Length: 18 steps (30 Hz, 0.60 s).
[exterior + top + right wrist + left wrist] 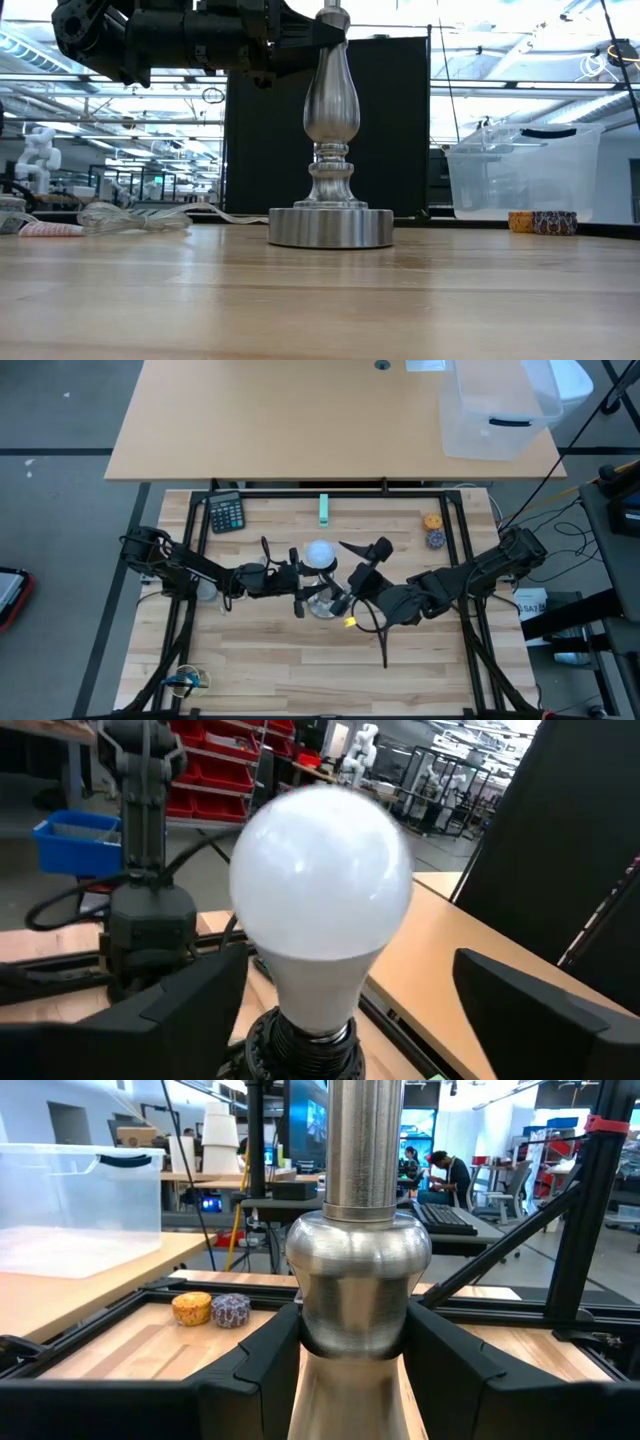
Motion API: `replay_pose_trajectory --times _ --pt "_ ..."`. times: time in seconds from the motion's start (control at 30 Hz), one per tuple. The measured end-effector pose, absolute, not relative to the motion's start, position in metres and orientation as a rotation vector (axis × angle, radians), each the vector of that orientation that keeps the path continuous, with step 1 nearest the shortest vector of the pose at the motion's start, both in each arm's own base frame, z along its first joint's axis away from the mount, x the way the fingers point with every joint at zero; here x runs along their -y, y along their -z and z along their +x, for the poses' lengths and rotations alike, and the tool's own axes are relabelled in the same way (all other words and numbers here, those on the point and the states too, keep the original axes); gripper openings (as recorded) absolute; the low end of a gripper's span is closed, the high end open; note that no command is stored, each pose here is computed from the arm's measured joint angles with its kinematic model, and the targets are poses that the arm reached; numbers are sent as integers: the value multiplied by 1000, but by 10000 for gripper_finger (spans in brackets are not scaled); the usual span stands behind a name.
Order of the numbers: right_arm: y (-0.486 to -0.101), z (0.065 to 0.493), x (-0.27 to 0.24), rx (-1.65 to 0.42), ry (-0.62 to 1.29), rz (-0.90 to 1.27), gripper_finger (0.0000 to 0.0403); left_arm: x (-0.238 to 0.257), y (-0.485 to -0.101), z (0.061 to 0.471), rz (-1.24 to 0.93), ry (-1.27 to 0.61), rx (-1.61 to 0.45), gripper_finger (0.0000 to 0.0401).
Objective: Screw lightbulb
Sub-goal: Insert the white lightbulb into the desk lamp
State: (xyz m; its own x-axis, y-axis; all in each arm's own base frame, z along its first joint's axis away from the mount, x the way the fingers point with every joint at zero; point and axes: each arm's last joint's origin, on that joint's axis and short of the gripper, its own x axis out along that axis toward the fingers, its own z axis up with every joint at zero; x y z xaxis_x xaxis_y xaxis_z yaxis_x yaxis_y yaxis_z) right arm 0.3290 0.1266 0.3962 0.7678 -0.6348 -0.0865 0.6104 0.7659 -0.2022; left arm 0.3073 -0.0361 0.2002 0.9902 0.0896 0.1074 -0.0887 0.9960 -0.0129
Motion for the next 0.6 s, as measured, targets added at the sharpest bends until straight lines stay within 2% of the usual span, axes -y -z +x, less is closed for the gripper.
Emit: replay_pose_trajectory --times 0.17,0.6 --pt "-400 327 -126 -147 625 -149 361 36 -200 307 -8 -89 108 163" --pt "-400 319 -138 -168 558 -176 362 43 -203 305 35 -68 109 163"
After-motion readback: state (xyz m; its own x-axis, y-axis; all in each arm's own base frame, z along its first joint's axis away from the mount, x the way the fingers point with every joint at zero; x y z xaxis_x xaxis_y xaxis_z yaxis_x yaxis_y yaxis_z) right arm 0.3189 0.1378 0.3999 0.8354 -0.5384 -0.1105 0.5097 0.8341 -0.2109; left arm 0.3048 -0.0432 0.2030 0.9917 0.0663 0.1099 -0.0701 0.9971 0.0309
